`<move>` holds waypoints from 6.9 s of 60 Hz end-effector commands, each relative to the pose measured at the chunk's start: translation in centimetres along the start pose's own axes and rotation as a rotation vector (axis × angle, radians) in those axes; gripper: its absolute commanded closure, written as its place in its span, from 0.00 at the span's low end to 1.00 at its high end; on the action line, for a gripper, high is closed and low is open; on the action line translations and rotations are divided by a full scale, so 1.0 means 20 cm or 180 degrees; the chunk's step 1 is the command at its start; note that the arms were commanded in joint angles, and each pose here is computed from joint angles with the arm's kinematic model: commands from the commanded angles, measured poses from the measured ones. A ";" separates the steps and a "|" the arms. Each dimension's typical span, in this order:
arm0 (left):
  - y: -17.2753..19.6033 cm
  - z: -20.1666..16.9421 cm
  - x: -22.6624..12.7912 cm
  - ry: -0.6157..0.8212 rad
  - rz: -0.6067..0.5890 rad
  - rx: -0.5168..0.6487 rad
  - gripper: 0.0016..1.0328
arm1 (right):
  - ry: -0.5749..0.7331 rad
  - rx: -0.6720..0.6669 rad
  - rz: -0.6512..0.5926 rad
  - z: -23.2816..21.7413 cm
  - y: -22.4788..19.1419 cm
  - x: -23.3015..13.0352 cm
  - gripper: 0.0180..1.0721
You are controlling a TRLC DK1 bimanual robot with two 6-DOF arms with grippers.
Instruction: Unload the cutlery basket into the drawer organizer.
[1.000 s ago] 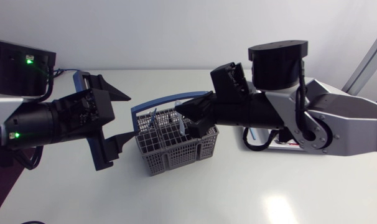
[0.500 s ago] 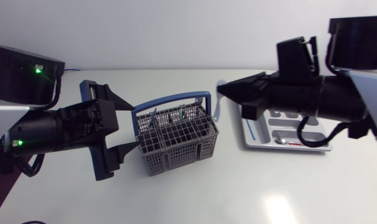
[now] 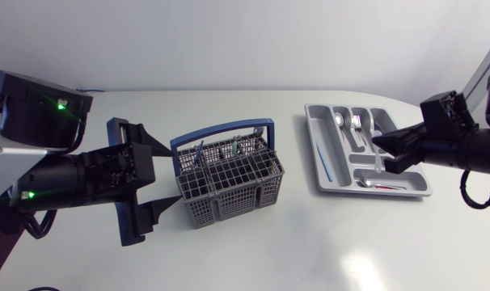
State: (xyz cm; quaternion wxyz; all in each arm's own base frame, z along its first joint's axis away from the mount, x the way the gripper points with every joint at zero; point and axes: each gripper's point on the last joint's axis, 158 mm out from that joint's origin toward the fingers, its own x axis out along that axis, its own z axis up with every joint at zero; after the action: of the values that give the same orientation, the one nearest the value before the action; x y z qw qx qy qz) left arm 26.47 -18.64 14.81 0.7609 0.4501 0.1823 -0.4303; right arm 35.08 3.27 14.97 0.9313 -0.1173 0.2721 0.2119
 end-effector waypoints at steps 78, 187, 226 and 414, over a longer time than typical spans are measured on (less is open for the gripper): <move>-0.18 -0.04 -0.01 0.0139 -0.0198 -0.0332 0.07 | 0.0181 -0.0407 -0.0222 -0.14 -0.11 0.07 0.15; 0.35 -0.13 -0.06 -0.0185 0.0381 -0.1526 0.94 | -0.0030 -0.0259 0.1573 0.02 0.93 0.21 0.94; 0.48 -0.29 0.38 -0.0076 0.0292 -0.1595 0.94 | 0.0176 -0.0397 0.1579 -0.07 1.01 0.45 0.94; 0.43 -0.58 0.28 -0.0219 0.0644 -0.1804 0.94 | 0.0173 -0.0409 0.1276 -0.04 0.88 0.17 0.94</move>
State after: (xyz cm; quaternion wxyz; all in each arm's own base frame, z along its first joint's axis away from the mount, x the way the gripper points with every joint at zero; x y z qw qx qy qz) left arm 37.30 -10.07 12.24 0.9026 0.2419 0.1932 -0.2992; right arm 31.08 19.54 12.18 0.8646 -0.1188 0.2869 0.3951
